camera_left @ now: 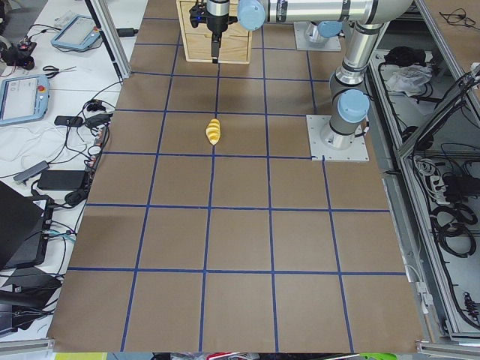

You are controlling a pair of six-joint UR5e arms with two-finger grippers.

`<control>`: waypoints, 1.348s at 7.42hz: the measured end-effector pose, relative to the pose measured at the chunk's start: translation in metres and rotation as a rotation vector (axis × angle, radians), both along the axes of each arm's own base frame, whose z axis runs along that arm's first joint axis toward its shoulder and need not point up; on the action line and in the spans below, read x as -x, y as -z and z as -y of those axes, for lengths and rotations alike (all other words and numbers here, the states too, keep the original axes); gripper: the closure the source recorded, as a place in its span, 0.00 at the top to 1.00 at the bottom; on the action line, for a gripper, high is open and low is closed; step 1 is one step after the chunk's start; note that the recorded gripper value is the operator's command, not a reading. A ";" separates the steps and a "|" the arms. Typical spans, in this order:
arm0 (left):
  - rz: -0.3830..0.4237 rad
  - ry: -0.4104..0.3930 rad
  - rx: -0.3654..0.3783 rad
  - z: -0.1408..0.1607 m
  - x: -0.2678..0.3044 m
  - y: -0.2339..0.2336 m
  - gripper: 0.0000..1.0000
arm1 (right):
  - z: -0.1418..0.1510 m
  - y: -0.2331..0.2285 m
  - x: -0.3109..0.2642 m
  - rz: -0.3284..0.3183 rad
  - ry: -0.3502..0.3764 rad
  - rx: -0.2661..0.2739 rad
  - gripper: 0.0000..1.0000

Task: Open upper drawer
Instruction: 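Move the left gripper across to the black drawer handle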

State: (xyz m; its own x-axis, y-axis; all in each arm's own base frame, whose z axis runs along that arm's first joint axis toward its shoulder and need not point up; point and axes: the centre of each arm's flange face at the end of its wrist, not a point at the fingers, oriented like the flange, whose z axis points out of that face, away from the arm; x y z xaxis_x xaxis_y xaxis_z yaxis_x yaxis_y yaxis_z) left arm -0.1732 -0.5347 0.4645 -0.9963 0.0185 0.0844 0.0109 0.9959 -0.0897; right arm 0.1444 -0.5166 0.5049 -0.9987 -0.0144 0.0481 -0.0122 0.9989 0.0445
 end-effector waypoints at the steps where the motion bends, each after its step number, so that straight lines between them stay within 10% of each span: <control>1: -0.048 -0.024 -0.005 0.009 0.019 0.007 1.00 | 0.000 0.000 0.000 0.000 0.000 0.000 1.00; 6: -0.314 -0.202 -0.012 0.022 0.142 0.042 1.00 | 0.000 0.000 0.000 0.000 0.000 0.000 1.00; 10: -0.333 -0.215 -0.058 0.016 0.181 0.063 1.00 | 0.000 0.000 0.000 0.000 0.001 0.000 1.00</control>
State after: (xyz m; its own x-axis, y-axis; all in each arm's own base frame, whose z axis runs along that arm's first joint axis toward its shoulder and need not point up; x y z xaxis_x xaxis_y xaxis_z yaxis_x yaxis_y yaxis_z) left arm -0.3542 -0.5506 0.4019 -0.8947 -0.2019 0.3985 -0.2186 0.9758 0.0035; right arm 0.1446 -0.5165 0.5049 -0.9987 -0.0136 0.0481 -0.0114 0.9989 0.0446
